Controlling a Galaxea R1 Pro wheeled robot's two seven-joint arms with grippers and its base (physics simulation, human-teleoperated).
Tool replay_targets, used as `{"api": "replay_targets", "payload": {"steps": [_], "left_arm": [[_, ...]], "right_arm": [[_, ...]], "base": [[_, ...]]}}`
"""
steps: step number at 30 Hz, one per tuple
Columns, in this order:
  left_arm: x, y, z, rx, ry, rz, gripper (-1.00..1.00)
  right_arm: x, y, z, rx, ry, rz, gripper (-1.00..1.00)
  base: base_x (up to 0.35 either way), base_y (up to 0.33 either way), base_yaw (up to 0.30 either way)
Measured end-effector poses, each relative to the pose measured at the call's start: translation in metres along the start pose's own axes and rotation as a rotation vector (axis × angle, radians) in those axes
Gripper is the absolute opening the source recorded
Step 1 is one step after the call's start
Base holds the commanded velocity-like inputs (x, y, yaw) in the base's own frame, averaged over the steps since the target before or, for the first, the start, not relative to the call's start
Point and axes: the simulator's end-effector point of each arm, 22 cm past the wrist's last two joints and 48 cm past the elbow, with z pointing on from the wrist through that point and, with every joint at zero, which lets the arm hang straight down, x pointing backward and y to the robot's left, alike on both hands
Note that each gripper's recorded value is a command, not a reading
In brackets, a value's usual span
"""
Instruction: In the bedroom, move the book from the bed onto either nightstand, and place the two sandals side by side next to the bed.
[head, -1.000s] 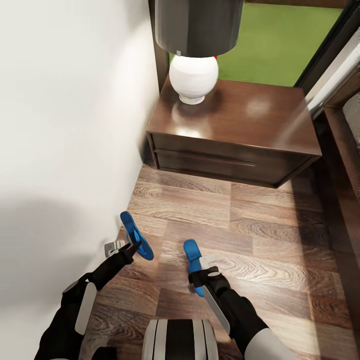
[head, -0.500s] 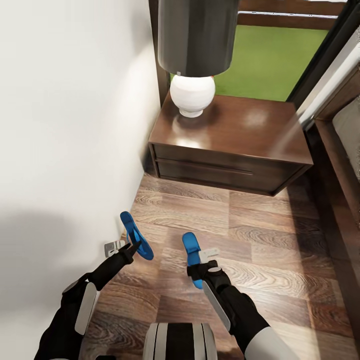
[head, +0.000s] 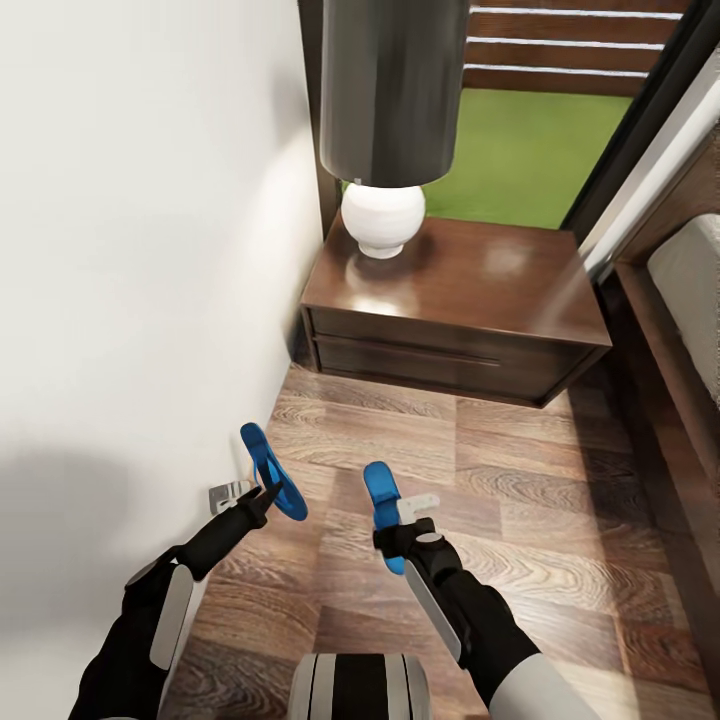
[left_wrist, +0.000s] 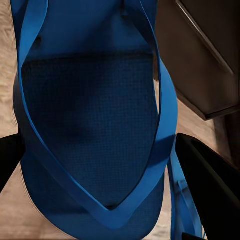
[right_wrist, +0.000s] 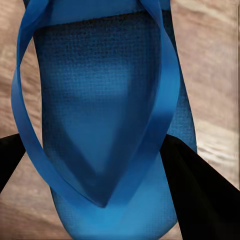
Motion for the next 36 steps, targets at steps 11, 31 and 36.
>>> {"api": "replay_targets", "payload": {"steps": [11,31,36], "left_arm": [[-0.02,-0.017,-0.005,0.022,-0.033,0.02,-1.0],[-0.056,-0.048,-0.017,0.062,-0.093,0.058,-1.0],[-0.065,-0.056,-0.021,0.072,-0.108,0.068,-1.0]], "right_arm": [[-0.021,-0.002,-0.017,0.008,-0.044,-0.005,-1.0],[-0.056,-0.004,-0.05,0.021,-0.123,-0.014,-1.0],[-0.065,-0.005,-0.059,0.025,-0.143,-0.016,-1.0]], "base": [[0.0,0.0,0.0],[0.0,0.0,-0.004],[0.0,0.0,-0.205]]}}
